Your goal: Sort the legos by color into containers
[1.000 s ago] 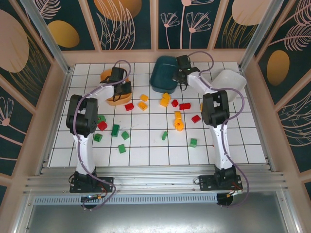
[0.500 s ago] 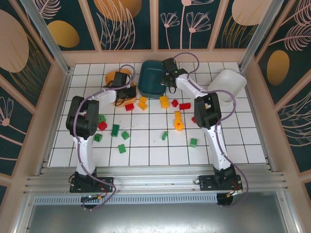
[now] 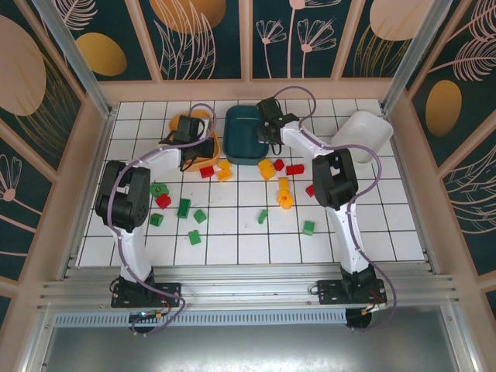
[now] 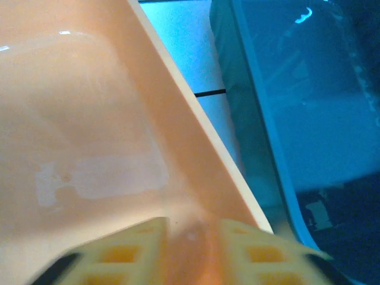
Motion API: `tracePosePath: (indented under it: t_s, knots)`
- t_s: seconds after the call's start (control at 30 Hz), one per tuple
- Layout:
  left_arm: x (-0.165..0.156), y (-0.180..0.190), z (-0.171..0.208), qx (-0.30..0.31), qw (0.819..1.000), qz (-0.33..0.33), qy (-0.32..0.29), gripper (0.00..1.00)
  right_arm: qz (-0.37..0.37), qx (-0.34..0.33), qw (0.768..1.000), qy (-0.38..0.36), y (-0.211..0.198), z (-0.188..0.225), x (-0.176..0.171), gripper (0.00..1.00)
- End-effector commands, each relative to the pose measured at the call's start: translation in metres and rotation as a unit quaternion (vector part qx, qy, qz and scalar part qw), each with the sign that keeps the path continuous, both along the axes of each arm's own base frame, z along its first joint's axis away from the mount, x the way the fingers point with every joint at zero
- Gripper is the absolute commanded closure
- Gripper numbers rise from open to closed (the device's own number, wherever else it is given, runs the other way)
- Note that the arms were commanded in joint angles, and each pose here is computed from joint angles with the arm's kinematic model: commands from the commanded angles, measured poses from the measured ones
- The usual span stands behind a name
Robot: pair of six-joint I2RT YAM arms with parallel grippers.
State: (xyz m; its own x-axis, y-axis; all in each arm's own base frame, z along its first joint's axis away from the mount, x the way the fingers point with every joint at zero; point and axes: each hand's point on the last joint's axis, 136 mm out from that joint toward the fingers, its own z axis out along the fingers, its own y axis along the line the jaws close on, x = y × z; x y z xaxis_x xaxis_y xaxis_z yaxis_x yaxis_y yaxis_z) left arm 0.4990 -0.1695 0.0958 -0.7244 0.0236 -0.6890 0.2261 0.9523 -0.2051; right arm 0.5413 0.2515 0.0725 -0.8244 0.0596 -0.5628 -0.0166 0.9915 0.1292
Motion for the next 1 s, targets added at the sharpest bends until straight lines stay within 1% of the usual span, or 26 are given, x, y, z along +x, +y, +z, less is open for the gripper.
tracePosePath:
  t_s: [0.0, 0.1, 0.13, 0.2, 0.23, 0.33, 0.43, 0.5, 0.57, 0.63, 0.7, 0.83, 0.93, 0.97]
  knots:
    - [0.006, 0.017, 0.052, 0.002, 0.997, 0.050, -0.052, 0.53, 0.002, -0.023, 1.000, -0.006, -0.005, 0.008, -0.003, 1.00]
    - [0.001, 0.046, 0.064, 0.010, 0.991, 0.121, -0.059, 0.45, 0.019, -0.013, 1.000, -0.001, 0.006, 0.003, -0.001, 1.00]
    - [-0.002, 0.060, 0.066, 0.010, 0.987, 0.153, -0.057, 0.43, 0.025, -0.011, 1.000, -0.001, 0.010, 0.002, 0.000, 1.00]
    - [-0.007, 0.081, 0.066, -0.008, 0.980, 0.191, -0.049, 0.43, 0.036, -0.003, 0.999, 0.001, 0.016, 0.002, -0.002, 0.99]
    - [-0.009, 0.093, 0.064, -0.020, 0.976, 0.212, -0.041, 0.42, 0.035, 0.000, 0.999, -0.001, 0.017, 0.005, -0.002, 0.91]
    - [-0.014, 0.116, 0.050, -0.049, 0.969, 0.242, -0.013, 0.43, 0.037, 0.009, 0.999, -0.017, 0.016, 0.026, -0.002, 0.76]
    - [-0.015, 0.124, 0.033, -0.048, 0.966, 0.254, 0.006, 0.46, 0.027, 0.016, 0.998, -0.047, 0.005, 0.061, -0.001, 0.61]
    - [-0.013, 0.123, 0.025, -0.052, 0.966, 0.252, 0.012, 0.46, 0.015, 0.027, 0.997, -0.066, -0.010, 0.085, 0.000, 0.55]
    - [-0.013, 0.124, 0.017, -0.047, 0.965, 0.256, 0.018, 0.47, -0.014, 0.021, 0.996, -0.080, -0.038, 0.106, 0.000, 0.52]
    - [-0.012, 0.129, 0.006, -0.032, 0.965, 0.261, 0.024, 0.47, -0.062, 0.009, 0.994, -0.093, -0.083, 0.120, -0.007, 0.47]
    - [-0.011, 0.132, 0.000, -0.015, 0.965, 0.259, 0.026, 0.48, -0.120, 0.013, 0.988, -0.094, -0.137, 0.124, -0.020, 0.44]
    - [-0.003, 0.139, -0.009, 0.017, 0.966, 0.257, 0.026, 0.51, -0.241, 0.023, 0.966, -0.086, -0.246, 0.107, -0.059, 0.39]
    - [0.004, 0.138, -0.012, 0.026, 0.968, 0.247, 0.026, 0.53, -0.313, 0.017, 0.946, -0.081, -0.307, 0.092, -0.090, 0.36]
    - [0.006, 0.136, -0.013, 0.025, 0.970, 0.241, 0.026, 0.54, -0.326, 0.020, 0.941, -0.082, -0.318, 0.089, -0.097, 0.35]
